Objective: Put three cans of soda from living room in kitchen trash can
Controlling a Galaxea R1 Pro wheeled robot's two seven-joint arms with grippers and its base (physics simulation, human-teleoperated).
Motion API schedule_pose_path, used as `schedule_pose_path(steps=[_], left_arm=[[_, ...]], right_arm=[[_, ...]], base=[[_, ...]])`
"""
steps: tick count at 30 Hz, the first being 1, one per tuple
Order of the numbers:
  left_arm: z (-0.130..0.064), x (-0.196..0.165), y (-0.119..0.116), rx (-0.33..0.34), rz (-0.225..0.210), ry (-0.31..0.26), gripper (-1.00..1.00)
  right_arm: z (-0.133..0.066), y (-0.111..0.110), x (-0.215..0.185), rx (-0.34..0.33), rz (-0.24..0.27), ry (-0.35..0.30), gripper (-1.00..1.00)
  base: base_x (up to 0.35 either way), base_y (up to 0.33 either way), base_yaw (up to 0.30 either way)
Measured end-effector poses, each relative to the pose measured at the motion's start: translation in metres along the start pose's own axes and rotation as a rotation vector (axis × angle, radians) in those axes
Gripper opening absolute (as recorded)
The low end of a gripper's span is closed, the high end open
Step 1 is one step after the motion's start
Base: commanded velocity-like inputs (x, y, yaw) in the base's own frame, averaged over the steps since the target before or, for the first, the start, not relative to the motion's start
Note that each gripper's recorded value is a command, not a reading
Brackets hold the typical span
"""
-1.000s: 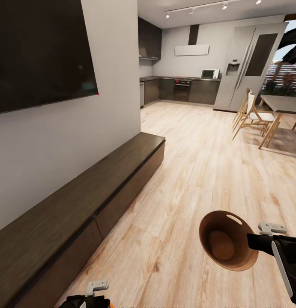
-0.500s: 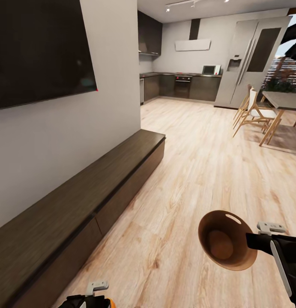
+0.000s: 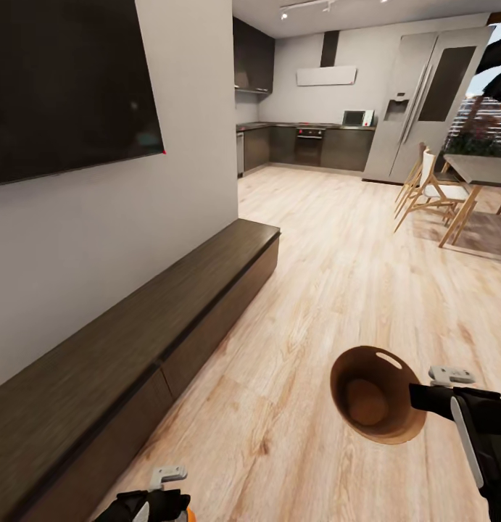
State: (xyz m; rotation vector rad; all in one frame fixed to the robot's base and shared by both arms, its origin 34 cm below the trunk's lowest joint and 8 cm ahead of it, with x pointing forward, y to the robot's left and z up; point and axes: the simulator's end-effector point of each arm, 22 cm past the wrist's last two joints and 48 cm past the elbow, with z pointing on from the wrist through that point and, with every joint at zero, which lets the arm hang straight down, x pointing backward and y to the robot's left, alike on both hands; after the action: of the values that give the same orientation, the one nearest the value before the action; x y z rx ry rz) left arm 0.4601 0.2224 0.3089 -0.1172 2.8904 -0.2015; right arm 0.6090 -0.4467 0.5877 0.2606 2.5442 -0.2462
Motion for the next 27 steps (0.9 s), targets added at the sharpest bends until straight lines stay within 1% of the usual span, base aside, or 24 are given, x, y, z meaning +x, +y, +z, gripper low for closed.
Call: schedule_pose_path(steps=[2,7,11,16,23,27], left_arm=[[-0.001,-0.003,0.000,0.001,0.001,-0.007,1.00],[-0.001,-0.008,-0.001,0.001,0.004,-0.016,1.00],[-0.001,-0.006,-0.001,0.000,0.004,-0.013,1.00],[-0.001,-0.005,0.000,-0.003,0.005,-0.010,1.00],[0.013,0.003,0.005,-0.008,0.003,-0.008,1.00],[0.020,0.006,0.008,-0.010,0.001,-0.010,1.00]], right_arm=[[-0.001,0.005,-0.005,-0.017,0.010,-0.008,-1.00],[-0.001,0.007,-0.010,-0.010,0.006,-0.016,-1.00],[-0.001,0.011,-0.011,-0.022,0.010,-0.018,-1.00],[-0.001,0.009,-0.011,-0.012,0.004,-0.018,-1.00],[0.010,0.014,-0.001,-0.021,0.004,-0.018,-1.00],[0.014,0.017,-0.003,-0.024,0.005,-0.033,-1.00]], base=[[0.000,0.000,0.000],[0.000,0.000,0.000],[0.000,0.000,0.000],[0.000,0.000,0.000],[0.000,0.000,0.000],[0.000,0.000,0.000]])
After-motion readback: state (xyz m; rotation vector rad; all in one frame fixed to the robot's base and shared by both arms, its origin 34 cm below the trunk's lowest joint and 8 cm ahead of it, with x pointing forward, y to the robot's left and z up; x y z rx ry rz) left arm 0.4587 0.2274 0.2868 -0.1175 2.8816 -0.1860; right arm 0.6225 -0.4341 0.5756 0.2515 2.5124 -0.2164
